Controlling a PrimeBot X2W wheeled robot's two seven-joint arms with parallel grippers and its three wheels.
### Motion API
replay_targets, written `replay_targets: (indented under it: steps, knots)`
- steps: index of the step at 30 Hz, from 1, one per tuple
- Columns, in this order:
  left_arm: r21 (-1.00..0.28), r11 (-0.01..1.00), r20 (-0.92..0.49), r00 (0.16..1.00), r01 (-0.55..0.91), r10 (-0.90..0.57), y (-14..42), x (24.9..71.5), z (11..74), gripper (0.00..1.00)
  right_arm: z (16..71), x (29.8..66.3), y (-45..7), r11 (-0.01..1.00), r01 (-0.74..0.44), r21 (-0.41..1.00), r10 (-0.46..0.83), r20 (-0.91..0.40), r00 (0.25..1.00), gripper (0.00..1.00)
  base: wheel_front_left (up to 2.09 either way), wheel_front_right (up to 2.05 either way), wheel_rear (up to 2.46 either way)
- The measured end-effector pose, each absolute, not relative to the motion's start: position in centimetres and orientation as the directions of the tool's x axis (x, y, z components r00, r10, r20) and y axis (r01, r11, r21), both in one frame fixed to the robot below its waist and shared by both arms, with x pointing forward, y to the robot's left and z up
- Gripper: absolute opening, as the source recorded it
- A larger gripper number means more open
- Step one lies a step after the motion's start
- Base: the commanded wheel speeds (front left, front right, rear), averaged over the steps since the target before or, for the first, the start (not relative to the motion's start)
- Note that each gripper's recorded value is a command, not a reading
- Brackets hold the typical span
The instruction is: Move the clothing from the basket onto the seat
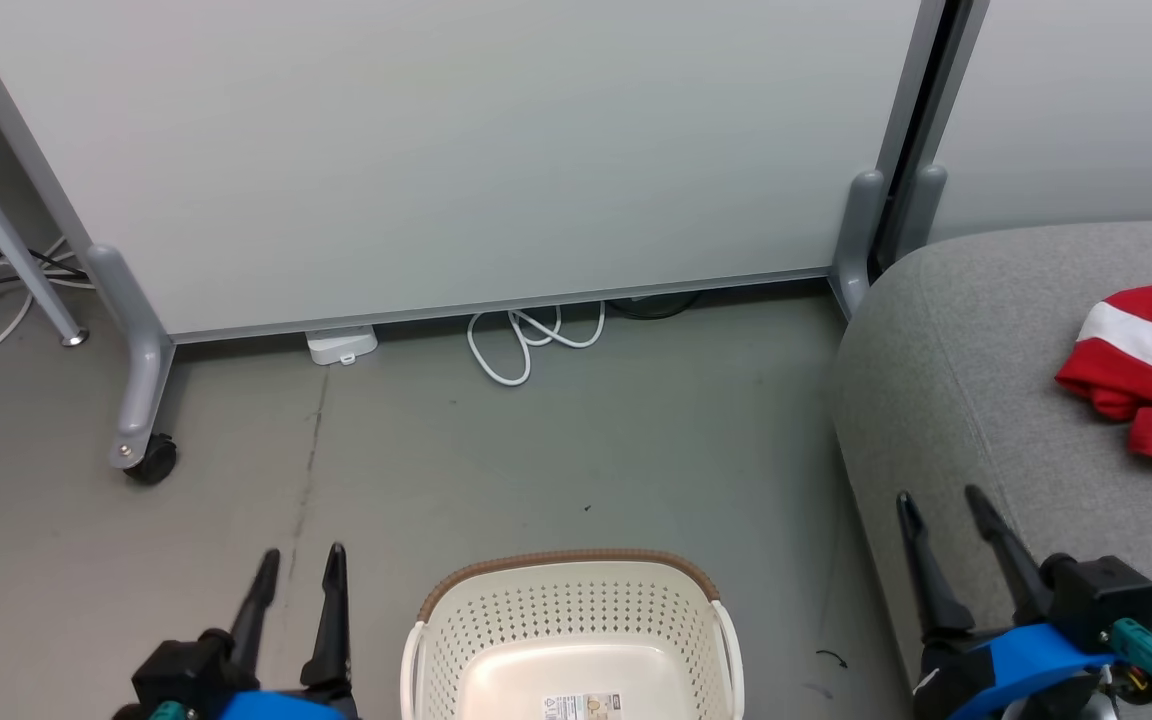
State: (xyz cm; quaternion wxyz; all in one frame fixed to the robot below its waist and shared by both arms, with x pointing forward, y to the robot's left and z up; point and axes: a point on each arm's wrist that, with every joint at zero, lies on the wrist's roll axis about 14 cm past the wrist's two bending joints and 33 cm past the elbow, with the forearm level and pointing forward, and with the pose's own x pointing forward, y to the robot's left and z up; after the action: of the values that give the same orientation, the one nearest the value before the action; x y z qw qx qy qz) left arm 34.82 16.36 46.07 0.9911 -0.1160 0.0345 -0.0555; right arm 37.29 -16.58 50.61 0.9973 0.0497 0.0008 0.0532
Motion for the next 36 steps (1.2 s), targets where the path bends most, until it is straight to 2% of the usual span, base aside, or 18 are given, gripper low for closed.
replay_targets:
  steps: [11,36]
  knots:
    - [-0.291,0.955,-0.192,0.976,0.047,-0.106,16.0,32.4,42.0,0.00,46.9,36.1,-16.8,0.985,-0.077,0.151,0.095,-0.114,0.989,0.00,0.00,0.00,0.00]
    - [-0.616,0.780,-0.194,0.981,-0.108,-0.017,18.0,34.1,43.4,0.00,47.1,36.5,-18.1,0.834,0.033,0.551,0.040,-0.120,0.992,0.00,0.00,0.00,0.00]
